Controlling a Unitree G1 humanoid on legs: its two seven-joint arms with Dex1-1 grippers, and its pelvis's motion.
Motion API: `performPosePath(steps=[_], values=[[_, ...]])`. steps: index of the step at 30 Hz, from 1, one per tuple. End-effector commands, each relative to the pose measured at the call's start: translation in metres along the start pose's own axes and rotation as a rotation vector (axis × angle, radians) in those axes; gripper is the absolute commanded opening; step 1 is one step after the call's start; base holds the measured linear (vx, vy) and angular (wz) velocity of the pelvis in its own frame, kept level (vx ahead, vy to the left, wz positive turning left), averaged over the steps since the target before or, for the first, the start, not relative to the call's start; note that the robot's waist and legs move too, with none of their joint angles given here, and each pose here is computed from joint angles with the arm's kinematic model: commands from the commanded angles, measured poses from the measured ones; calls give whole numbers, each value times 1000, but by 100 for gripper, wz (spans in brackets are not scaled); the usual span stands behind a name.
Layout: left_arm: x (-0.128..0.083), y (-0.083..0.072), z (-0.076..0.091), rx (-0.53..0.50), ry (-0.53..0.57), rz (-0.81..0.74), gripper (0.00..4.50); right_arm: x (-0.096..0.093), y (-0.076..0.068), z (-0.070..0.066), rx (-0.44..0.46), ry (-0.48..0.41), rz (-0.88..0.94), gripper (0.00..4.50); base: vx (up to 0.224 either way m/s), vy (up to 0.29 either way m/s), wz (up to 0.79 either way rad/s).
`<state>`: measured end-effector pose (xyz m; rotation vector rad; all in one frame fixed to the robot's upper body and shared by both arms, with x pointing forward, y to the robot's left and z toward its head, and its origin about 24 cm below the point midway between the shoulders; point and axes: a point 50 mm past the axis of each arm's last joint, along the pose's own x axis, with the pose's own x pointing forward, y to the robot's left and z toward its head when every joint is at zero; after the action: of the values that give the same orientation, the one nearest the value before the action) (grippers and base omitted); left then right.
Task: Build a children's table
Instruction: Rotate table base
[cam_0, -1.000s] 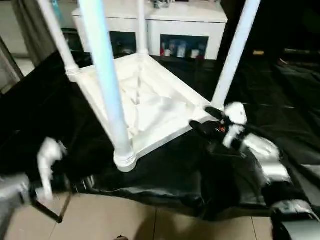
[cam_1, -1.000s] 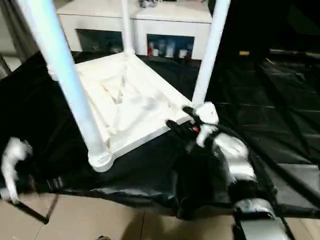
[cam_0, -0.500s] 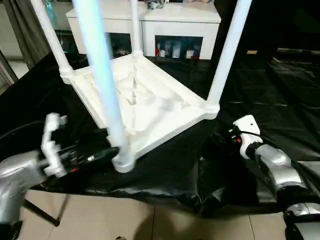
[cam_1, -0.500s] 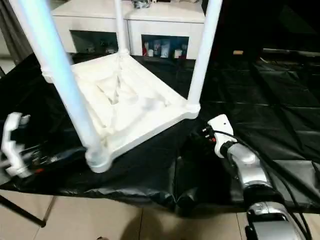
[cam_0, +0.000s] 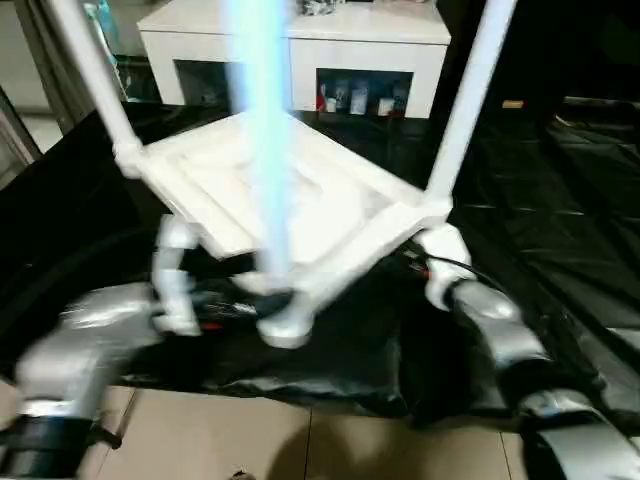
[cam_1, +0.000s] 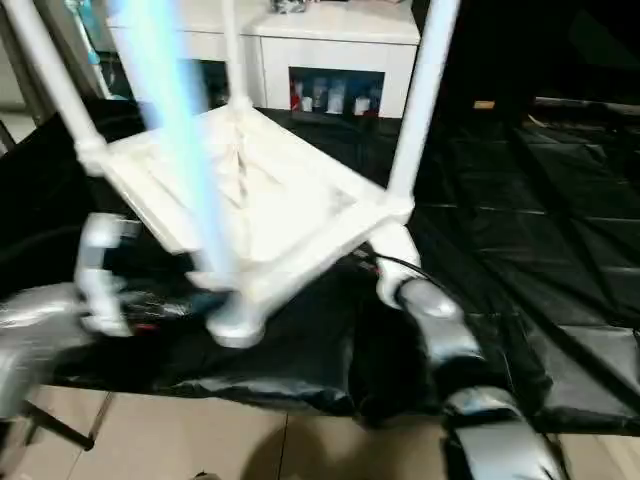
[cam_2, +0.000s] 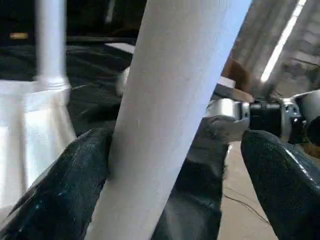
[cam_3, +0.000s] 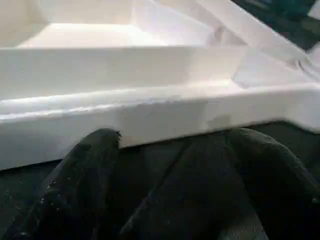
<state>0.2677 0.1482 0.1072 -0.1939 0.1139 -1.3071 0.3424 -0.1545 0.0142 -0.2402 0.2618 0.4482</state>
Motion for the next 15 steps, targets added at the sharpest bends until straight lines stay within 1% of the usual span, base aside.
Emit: performPosePath(steps=[1,2,3,5,6,7,9,11,13,14,15], values=[[17,-5,4,36,14,-74,449,7,8,8,-26,-20,36,394,0,0,0],[29,-6,3,43,21,-107,449,8,12,9,-27,-23,42,394,0,0,0],[29,-6,3,43,21,-107,449,8,12,9,-27,-23,42,394,0,0,0],[43,-7,1,61,41,-137,449,10,14,11,-26,-27,47,394,0,0,0],[43,-7,1,61,41,-137,449,10,14,11,-26,-27,47,394,0,0,0],[52,-6,-2,82,63,-135,449,10,15,11,-27,-28,48,394,0,0,0],[54,-5,-3,93,71,-130,449,11,15,11,-27,-28,48,394,0,0,0],[64,7,-9,137,120,-53,449,10,16,10,-25,-31,49,394,0,0,0],[66,9,-10,145,130,-36,449,10,16,10,-24,-32,50,394,0,0,0],[70,14,-10,169,138,3,449,10,17,10,-22,-42,62,394,0,0,0],[70,14,-10,169,138,3,449,10,17,10,-22,-42,62,394,0,0,0]])
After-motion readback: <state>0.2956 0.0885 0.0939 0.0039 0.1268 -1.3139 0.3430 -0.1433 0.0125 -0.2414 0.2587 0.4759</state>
